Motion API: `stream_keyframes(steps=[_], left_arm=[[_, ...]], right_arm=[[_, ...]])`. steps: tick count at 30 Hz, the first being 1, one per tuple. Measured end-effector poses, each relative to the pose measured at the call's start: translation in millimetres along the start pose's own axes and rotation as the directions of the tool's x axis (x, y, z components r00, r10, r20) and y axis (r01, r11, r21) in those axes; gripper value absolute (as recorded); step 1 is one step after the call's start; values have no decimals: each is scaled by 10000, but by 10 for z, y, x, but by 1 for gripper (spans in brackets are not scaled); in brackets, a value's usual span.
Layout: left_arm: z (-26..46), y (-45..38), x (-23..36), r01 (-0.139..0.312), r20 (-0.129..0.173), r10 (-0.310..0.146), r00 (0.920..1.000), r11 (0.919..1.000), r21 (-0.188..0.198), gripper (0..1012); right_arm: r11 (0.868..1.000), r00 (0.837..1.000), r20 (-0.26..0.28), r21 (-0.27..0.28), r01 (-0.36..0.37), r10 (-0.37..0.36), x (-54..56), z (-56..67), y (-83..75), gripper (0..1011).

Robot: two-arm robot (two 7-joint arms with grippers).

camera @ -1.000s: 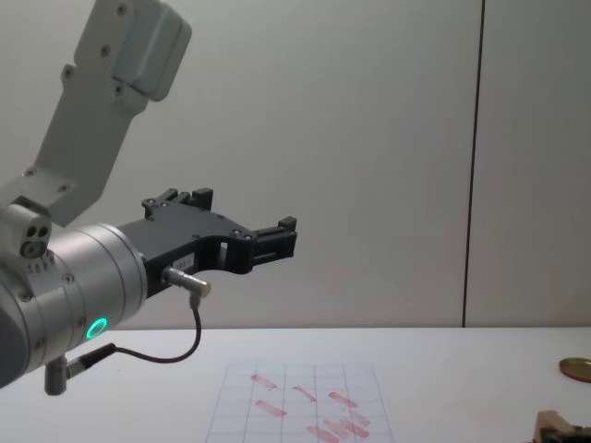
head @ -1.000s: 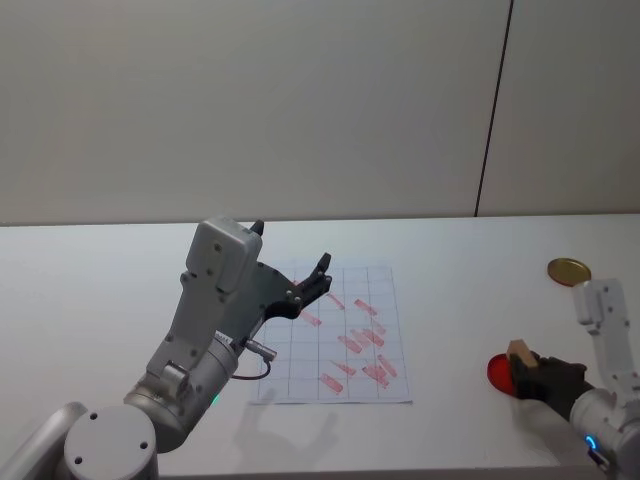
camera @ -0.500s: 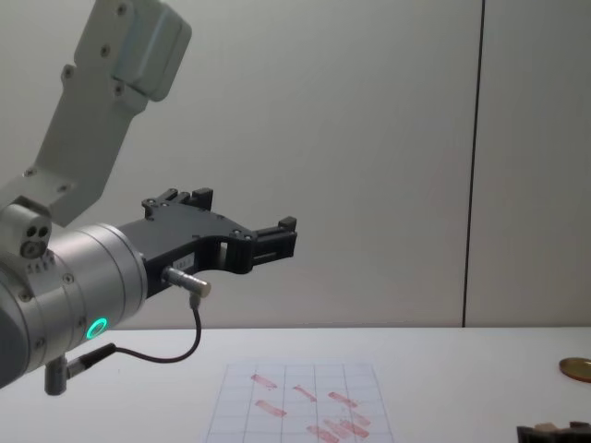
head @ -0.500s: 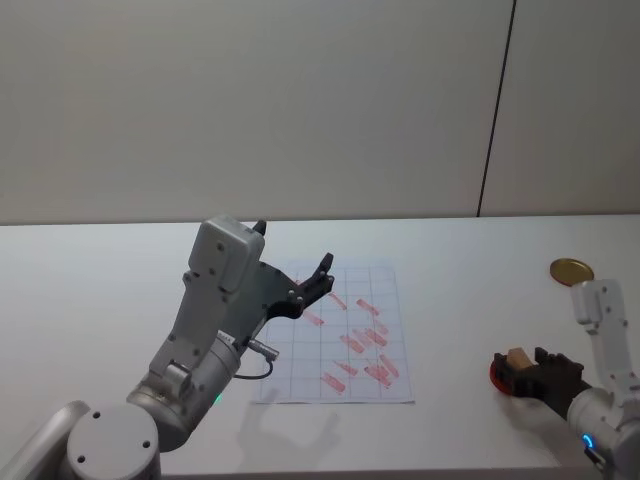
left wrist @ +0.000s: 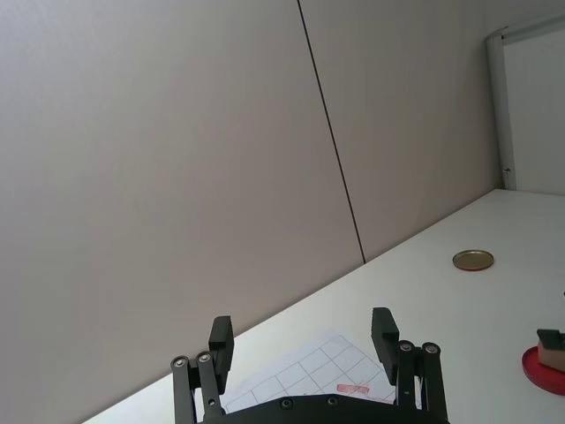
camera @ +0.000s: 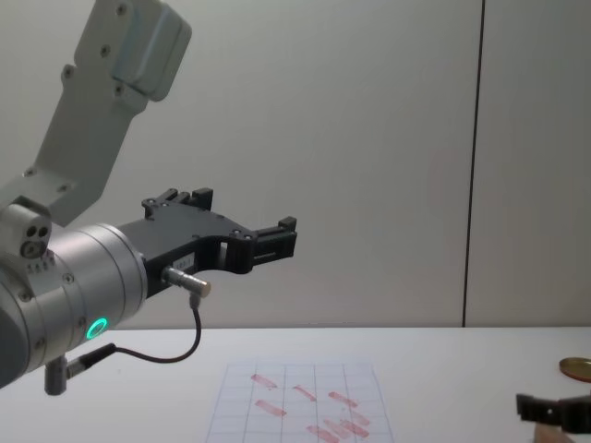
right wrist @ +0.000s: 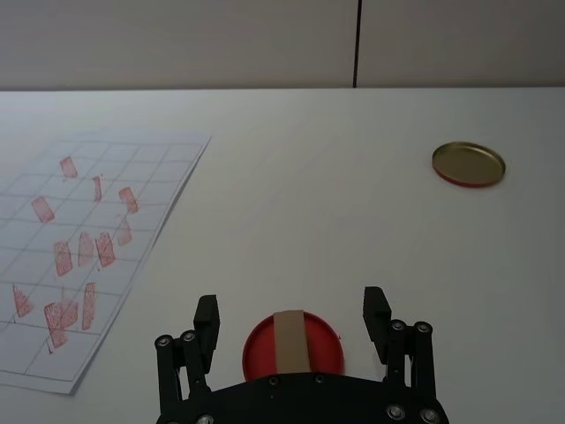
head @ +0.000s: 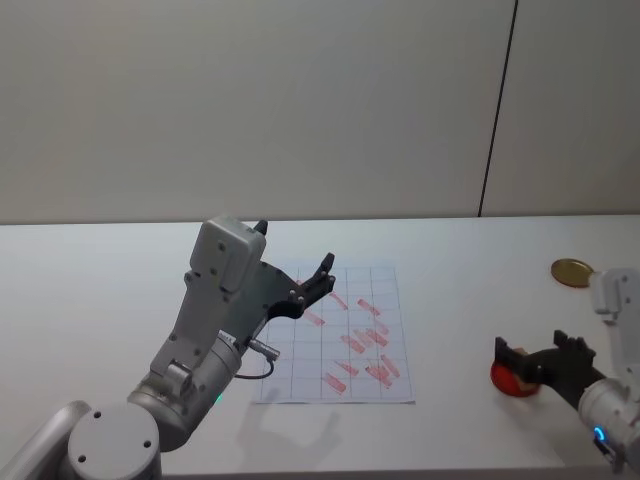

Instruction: Use the one hand to pick up the stamp and affix it onto the A4 paper.

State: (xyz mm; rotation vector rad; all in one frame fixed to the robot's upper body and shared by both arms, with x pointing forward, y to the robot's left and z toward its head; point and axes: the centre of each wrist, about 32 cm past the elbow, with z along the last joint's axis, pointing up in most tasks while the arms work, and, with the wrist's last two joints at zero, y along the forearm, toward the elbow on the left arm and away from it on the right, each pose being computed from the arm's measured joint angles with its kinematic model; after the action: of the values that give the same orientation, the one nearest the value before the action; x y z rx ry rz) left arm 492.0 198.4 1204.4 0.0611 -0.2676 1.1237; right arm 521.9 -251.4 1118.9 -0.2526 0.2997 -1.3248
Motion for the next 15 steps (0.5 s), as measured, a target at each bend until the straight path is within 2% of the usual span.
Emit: stream_keyframes(steps=[6,15], left_arm=[[0,0,0,0,0,0,10000,10000,0,993],[0,0,0,0,0,0,10000,10000,0,993]], right_arm=[[9985,9999,-59,547,86,-83,30,57,-170,1001],[9948,9998,-110,1005,146,-135,58,104,-340,1001]])
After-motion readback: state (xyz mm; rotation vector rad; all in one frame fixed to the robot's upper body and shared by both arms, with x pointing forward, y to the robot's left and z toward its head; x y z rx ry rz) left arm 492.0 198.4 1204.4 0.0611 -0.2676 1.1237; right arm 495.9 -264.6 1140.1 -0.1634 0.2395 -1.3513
